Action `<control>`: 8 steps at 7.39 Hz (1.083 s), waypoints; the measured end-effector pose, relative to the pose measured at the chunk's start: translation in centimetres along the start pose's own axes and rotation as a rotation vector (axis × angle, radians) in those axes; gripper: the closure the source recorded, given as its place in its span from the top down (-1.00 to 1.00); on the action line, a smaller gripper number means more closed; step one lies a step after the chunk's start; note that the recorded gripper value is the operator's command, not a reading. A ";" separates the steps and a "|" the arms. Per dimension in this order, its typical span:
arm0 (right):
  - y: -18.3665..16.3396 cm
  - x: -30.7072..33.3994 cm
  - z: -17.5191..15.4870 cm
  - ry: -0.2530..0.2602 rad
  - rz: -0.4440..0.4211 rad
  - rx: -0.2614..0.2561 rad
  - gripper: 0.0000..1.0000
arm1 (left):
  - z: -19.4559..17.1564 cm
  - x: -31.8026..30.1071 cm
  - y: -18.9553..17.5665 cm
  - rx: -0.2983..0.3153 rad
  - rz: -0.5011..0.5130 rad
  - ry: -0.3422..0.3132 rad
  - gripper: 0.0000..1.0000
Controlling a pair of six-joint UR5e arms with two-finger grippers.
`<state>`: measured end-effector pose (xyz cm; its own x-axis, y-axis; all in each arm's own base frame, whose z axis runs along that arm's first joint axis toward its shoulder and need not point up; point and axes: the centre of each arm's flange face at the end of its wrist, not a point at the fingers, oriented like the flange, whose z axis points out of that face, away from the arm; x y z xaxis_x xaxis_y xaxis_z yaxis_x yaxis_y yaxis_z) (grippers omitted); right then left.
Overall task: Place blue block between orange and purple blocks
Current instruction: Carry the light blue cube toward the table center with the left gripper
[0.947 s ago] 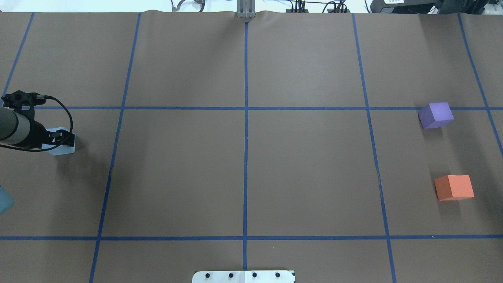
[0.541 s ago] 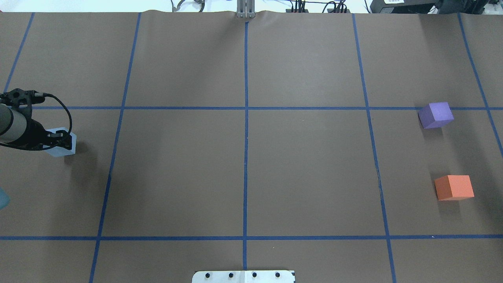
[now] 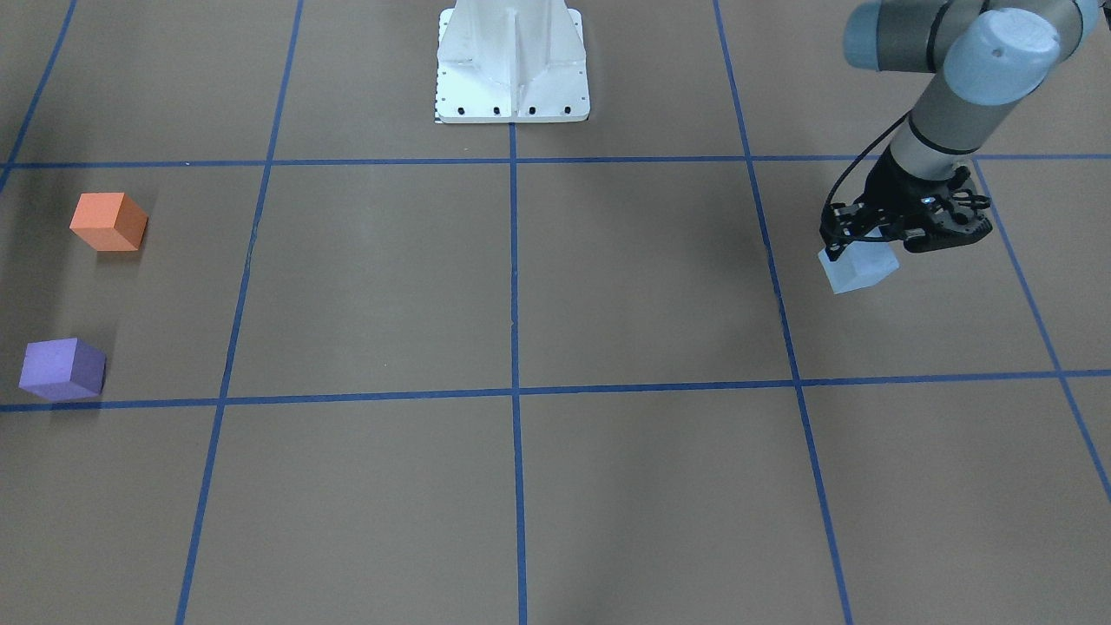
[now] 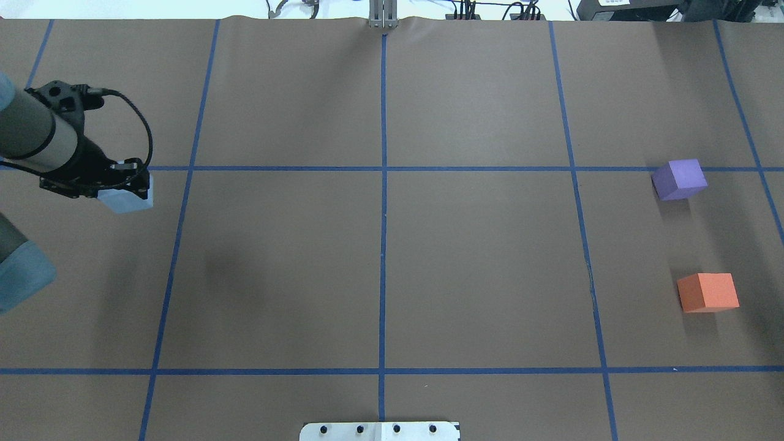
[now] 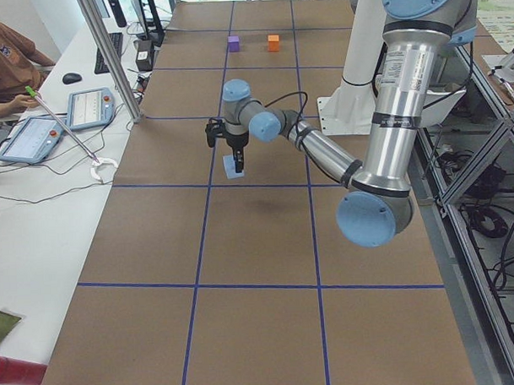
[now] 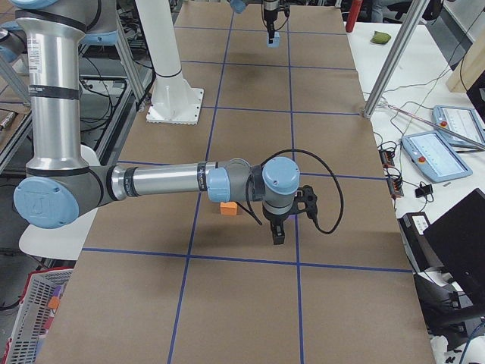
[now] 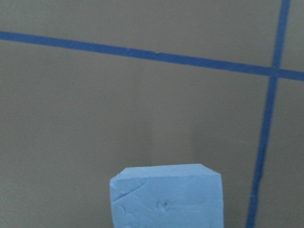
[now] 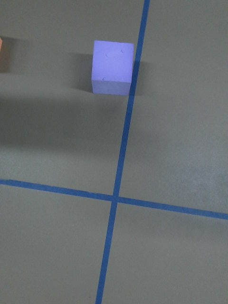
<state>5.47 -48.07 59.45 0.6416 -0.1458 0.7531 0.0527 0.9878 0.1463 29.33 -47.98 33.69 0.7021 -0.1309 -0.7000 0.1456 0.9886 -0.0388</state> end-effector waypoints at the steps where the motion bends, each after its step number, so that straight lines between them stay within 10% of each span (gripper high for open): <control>1: -0.3 -0.2 -0.2 -0.002 0.008 0.004 1.00 | -1.8 7.1 0.4 -0.019 0.037 0.009 -1.00; 5: -2.6 -3.3 -1.8 -0.026 0.078 0.036 1.00 | 0.2 31.2 2.1 -0.049 0.129 0.028 -1.00; 8: -7.7 -12.8 -5.3 -0.055 0.107 0.071 1.00 | 8.2 37.1 4.2 0.002 0.129 0.053 -1.00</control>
<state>0.88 -53.56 45.25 0.5979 -0.0440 0.8003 -0.0697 0.9919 0.1067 61.65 -49.26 13.41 0.6773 0.0015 -0.7357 0.0578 0.9968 0.0552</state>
